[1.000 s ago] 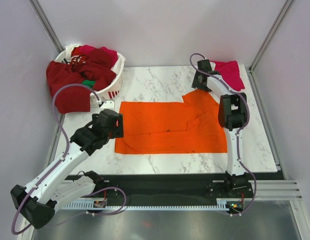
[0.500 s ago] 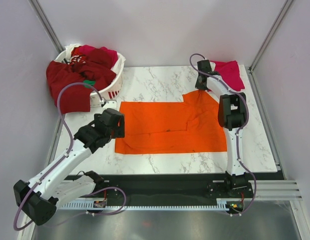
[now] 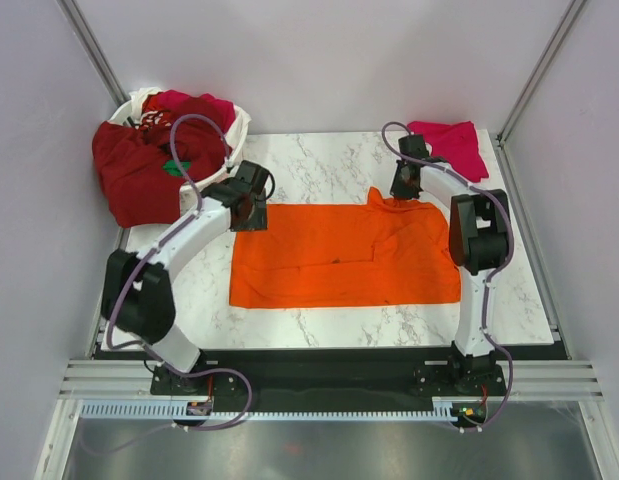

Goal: Fold and stack the t-shirts
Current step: Fold the tshirt

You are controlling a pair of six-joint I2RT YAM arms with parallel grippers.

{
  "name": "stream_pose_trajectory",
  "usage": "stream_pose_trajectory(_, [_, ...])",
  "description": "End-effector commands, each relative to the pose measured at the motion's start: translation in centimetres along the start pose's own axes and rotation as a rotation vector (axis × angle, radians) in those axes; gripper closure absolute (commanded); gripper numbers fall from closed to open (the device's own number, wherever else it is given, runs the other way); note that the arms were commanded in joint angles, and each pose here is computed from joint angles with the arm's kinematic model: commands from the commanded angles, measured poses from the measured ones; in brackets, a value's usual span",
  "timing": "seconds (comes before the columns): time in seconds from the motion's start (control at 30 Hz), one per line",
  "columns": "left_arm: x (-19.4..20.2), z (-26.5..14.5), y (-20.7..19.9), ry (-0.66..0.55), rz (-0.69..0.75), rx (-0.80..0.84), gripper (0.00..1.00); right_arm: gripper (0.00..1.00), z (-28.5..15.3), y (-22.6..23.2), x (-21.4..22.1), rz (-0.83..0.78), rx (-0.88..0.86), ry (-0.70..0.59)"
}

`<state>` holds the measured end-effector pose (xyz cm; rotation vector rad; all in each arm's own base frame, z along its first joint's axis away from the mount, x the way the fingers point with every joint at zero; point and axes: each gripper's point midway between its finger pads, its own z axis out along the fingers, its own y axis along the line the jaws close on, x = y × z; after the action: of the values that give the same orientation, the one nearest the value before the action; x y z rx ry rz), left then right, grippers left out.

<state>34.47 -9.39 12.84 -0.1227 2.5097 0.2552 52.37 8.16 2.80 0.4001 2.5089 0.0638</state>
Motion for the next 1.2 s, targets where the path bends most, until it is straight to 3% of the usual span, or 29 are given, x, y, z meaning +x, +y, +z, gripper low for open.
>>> stream_pose_trajectory(0.0, [-2.6,3.6,-2.2,0.014,-0.038,0.044,0.22,1.00,-4.2,1.9,-1.5,0.031,-0.112,-0.066])
stream_pose_trajectory(0.17, [-4.8,9.1,-2.5,0.079,-0.172,0.096,0.31,1.00,-5.7,1.2,-0.3,0.021,-0.123,-0.063])
stream_pose_trajectory(0.47, [-6.8,14.7,-4.8,0.064,-0.135,0.127,0.41,1.00,-7.2,1.8,-0.9,0.017,-0.163,-0.086])
stream_pose_trajectory(0.67, [-6.1,17.2,-5.6,0.075,-0.097,0.137,0.34,1.00,-7.0,1.5,-0.7,0.010,-0.155,-0.085])
stream_pose_trajectory(0.97, [-3.9,17.5,-6.3,0.126,-0.082,0.106,0.44,1.00,-6.8,1.3,-0.8,0.022,-0.162,-0.081])
stream_pose_trajectory(1.17, [-2.9,16.4,-7.1,0.174,-0.049,0.069,0.29,1.00,-7.2,1.0,-1.0,0.034,-0.166,-0.085])
